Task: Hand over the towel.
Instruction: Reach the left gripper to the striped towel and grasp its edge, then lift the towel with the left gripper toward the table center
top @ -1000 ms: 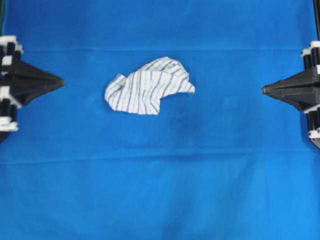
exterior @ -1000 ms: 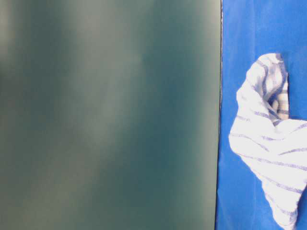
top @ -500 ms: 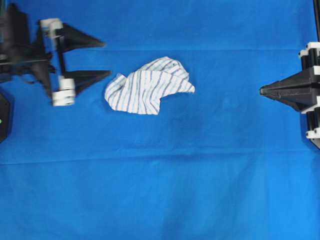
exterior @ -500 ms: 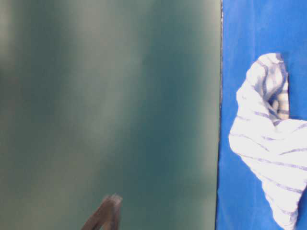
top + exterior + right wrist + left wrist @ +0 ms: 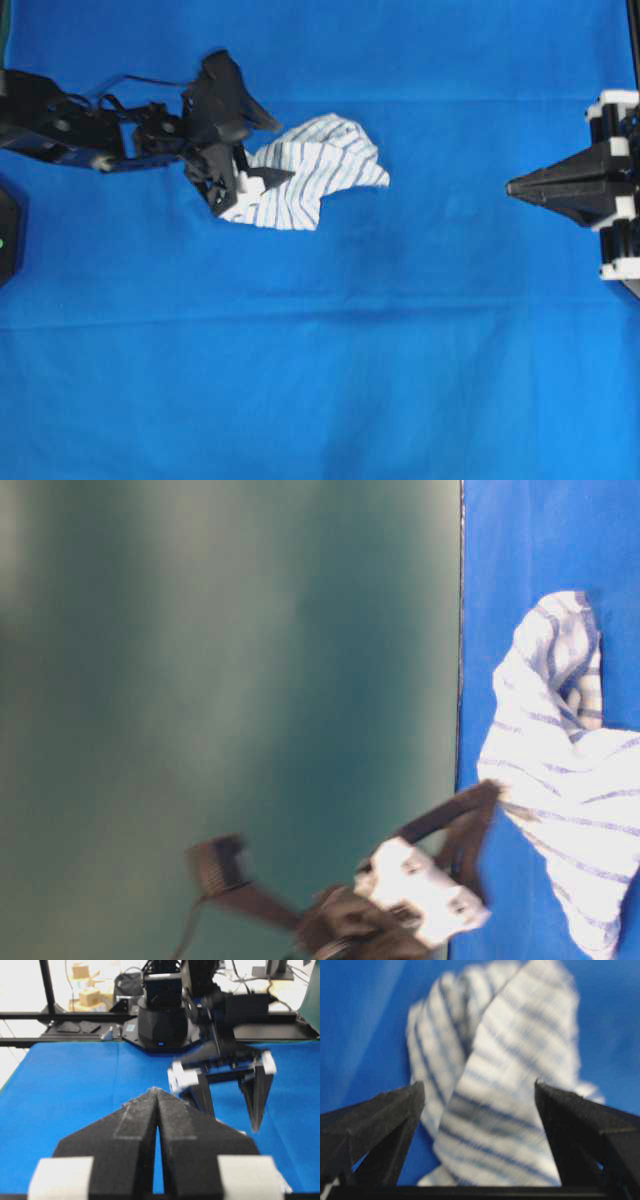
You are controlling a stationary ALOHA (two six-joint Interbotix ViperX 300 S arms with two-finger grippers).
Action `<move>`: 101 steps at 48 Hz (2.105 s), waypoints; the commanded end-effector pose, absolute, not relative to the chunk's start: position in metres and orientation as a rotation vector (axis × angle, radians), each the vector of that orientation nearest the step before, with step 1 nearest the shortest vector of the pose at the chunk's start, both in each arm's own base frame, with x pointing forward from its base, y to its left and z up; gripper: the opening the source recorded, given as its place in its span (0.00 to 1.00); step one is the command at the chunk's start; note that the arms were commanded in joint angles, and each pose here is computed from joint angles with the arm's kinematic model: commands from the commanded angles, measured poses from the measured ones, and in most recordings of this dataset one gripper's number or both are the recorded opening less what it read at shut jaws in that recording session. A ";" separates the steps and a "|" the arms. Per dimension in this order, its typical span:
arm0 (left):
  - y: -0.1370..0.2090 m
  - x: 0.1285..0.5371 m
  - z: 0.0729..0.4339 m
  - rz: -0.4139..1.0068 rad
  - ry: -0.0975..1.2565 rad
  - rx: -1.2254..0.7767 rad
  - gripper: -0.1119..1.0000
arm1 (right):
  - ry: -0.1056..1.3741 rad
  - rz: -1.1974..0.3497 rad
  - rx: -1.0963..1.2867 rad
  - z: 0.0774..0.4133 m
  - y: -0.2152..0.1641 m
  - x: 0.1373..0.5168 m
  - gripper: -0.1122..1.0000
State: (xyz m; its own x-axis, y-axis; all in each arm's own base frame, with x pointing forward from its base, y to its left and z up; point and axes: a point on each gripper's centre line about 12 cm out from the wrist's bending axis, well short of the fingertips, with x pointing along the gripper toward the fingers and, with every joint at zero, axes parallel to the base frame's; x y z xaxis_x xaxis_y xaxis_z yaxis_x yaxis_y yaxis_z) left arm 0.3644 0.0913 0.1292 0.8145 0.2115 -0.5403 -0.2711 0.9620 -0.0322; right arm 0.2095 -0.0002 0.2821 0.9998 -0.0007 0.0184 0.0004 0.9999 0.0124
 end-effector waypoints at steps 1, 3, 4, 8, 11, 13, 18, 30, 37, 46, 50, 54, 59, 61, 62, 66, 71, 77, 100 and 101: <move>0.100 0.371 0.121 0.275 0.579 -0.118 0.93 | -0.035 -0.001 0.015 0.289 0.000 0.214 0.10; 0.102 0.372 0.114 0.279 0.597 -0.121 0.93 | -0.034 0.001 0.015 0.289 0.000 0.214 0.10; 0.102 0.372 0.112 0.279 0.602 -0.122 0.93 | -0.035 -0.001 0.015 0.289 0.000 0.214 0.10; 0.101 0.371 0.109 0.279 0.611 -0.123 0.93 | -0.031 0.001 0.015 0.288 0.000 0.215 0.10; 0.101 0.370 0.110 0.279 0.609 -0.123 0.91 | -0.028 0.001 0.015 0.287 0.000 0.216 0.10; 0.101 0.369 0.109 0.279 0.612 -0.122 0.90 | -0.028 0.001 0.015 0.287 0.000 0.216 0.10; 0.099 0.367 0.108 0.273 0.625 -0.118 0.74 | -0.026 0.001 0.015 0.287 0.000 0.216 0.10; 0.096 0.367 0.114 0.258 0.634 -0.098 0.15 | -0.011 0.001 0.015 0.284 0.000 0.216 0.10; 0.096 0.366 0.143 0.256 0.586 -0.089 0.14 | 0.006 -0.002 0.024 0.282 0.000 0.217 0.10; 0.093 0.362 0.204 0.254 0.464 -0.070 0.14 | 0.006 -0.001 0.034 0.282 0.000 0.217 0.10; 0.089 0.358 0.233 0.246 0.411 -0.060 0.14 | 0.009 -0.002 0.035 0.281 0.000 0.217 0.10; 0.082 0.353 0.259 0.229 0.347 -0.050 0.14 | 0.014 -0.003 0.035 0.281 -0.001 0.218 0.10; 0.068 0.348 0.291 0.195 0.263 -0.037 0.14 | 0.021 -0.004 0.035 0.279 -0.001 0.219 0.10; 0.060 0.346 0.301 0.175 0.233 -0.032 0.14 | 0.023 -0.004 0.035 0.279 -0.001 0.219 0.10; 0.056 0.345 0.306 0.165 0.221 -0.030 0.14 | 0.024 -0.004 0.035 0.278 -0.001 0.219 0.10; 0.040 0.342 0.322 0.119 0.176 -0.022 0.14 | 0.031 -0.005 0.035 0.277 -0.001 0.220 0.10; 0.022 0.337 0.338 0.068 0.125 -0.016 0.14 | 0.041 -0.009 0.035 0.274 -0.002 0.221 0.10; 0.010 0.333 0.345 0.032 0.087 -0.013 0.14 | 0.049 -0.013 0.035 0.272 -0.003 0.223 0.10; 0.008 0.335 0.344 0.026 0.089 -0.013 0.14 | 0.044 -0.019 0.076 0.268 -0.004 0.234 0.10; 0.008 0.335 0.343 0.026 0.090 -0.013 0.14 | 0.041 -0.019 0.078 0.269 -0.004 0.235 0.10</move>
State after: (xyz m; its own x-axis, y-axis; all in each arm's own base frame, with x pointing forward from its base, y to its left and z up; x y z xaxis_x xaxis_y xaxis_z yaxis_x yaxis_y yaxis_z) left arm 0.3343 0.0087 0.3312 0.9913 0.0282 -0.1286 -0.0301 0.9995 -0.0129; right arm 0.2288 -0.0027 0.2578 0.9966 -0.0131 -0.0812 0.0189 0.9973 0.0712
